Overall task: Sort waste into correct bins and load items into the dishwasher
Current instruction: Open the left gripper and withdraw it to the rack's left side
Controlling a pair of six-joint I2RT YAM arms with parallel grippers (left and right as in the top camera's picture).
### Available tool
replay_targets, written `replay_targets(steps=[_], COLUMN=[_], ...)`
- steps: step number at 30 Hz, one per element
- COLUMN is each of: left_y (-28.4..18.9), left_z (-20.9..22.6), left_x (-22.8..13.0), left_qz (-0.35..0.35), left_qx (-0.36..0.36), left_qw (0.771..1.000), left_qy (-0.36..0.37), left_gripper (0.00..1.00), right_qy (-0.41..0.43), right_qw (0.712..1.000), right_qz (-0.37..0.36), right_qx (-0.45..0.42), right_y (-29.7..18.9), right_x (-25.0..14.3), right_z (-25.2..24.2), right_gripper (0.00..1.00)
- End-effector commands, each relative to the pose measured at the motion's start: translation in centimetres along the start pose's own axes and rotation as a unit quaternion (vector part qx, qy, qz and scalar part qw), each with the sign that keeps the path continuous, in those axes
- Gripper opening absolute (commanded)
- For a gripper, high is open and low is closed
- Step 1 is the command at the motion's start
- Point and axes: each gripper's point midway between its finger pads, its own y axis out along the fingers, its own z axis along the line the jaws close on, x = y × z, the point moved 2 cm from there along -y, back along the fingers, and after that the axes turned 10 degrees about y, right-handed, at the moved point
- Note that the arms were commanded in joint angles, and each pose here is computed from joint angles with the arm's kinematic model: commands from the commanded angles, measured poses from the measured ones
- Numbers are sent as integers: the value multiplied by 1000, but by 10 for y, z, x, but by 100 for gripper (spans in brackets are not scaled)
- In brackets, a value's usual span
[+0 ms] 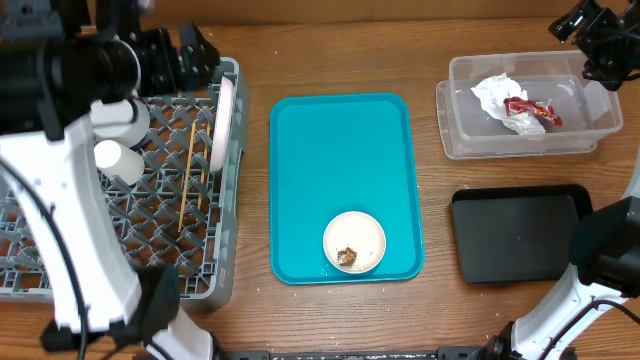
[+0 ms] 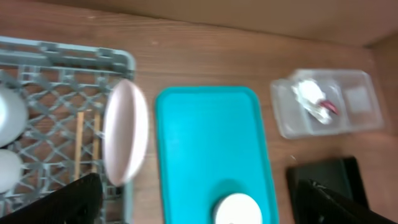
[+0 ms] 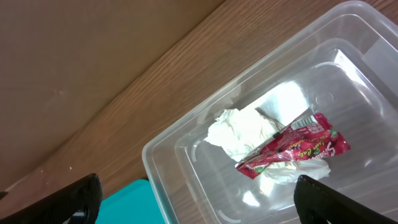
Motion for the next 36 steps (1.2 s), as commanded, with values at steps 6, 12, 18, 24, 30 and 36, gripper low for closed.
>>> replay_targets(steps=[6, 12, 18, 24, 30, 36], left_y=[-23, -8, 37, 101, 160, 185], left_z=[-54, -95, -129, -155, -172, -162], left_x=[-30, -58, -99, -127, -155, -140], left_qz=[10, 67, 168, 220, 260, 235], left_qx=[-51, -102, -141, -164, -171, -127], left_qw=[998, 989, 969, 951, 936, 946], left_qy=[39, 78, 113, 141, 167, 182], left_gripper=[100, 100, 100, 95, 78, 79], right_qy=[-10, -10, -10, -10, -10, -10], right_qw=[1000, 1000, 1000, 1000, 1000, 1000], right_qz=[-23, -23, -23, -23, -23, -23], right_qx=[14, 14, 14, 14, 14, 14], right_y=[-23, -23, -23, -23, -23, -23], right_x=[3, 3, 3, 3, 3, 3], right_z=[13, 13, 13, 13, 13, 13], right_gripper=[100, 100, 100, 100, 100, 100])
